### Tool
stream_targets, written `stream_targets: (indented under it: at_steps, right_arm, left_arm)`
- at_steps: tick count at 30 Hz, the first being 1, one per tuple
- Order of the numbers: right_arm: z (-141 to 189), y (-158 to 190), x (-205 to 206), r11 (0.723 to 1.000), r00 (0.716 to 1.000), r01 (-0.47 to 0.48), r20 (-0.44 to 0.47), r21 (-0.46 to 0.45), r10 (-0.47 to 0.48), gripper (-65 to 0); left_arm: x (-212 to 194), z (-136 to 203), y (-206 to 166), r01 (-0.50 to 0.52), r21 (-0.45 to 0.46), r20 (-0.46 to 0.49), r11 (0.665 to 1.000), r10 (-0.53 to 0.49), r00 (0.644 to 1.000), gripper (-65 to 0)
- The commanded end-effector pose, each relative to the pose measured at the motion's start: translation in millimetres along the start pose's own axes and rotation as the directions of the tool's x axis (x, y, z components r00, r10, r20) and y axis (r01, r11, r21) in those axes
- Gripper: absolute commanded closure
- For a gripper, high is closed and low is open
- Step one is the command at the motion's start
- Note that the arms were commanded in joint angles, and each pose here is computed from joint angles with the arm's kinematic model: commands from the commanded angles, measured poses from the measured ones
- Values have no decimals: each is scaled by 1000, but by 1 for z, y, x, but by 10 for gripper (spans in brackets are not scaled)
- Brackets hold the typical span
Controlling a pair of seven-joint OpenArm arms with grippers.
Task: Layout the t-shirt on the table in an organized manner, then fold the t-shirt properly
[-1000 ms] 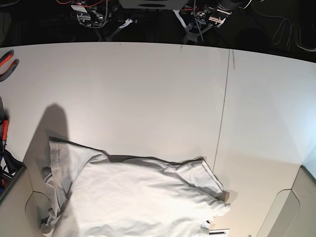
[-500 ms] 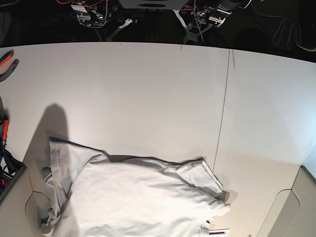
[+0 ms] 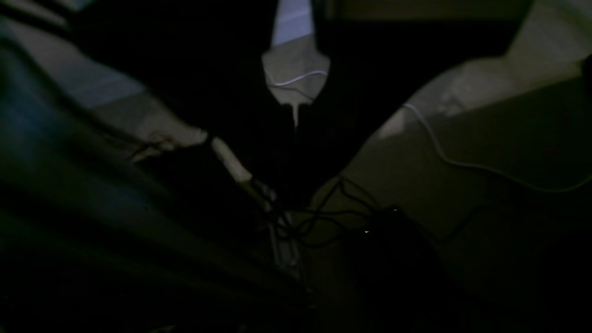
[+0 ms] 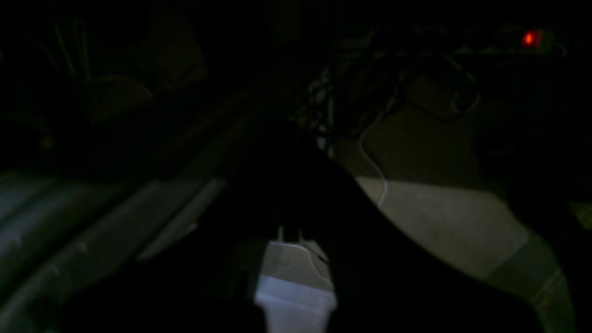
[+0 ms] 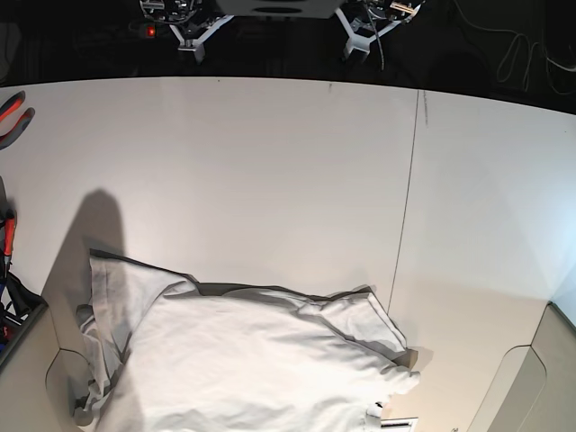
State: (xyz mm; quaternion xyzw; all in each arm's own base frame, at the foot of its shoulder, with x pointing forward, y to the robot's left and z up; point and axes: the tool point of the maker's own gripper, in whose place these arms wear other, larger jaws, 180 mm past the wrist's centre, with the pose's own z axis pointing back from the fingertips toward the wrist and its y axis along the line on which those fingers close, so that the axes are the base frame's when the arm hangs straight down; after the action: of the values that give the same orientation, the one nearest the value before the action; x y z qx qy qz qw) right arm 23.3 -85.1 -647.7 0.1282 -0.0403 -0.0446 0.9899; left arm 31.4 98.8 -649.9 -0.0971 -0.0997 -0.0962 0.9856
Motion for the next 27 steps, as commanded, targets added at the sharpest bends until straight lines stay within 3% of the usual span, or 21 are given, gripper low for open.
stream_targets:
  at_steps: [1,6,16,27]
  right_arm:
    - [3,-3,2,1000,1000,0,20,3,0,0]
    - [18,-24,-13,999,999,-24,42,-26,25,0]
    - [69,-65,-45,989,989,-120,81,-83,127,0]
    - [138,-63,-53,962,951,-260,152,-82,270,0]
  left_arm:
    - [1,3,1,5,-5,30,1000,-5,1000,0]
    - [-13,24,17,9,19,94,1000,-11,995,0]
    - [-23,85,79,-181,138,244,974,144,959,0]
    - [-2,166,74,-22,-10,368,1000,24,930,0]
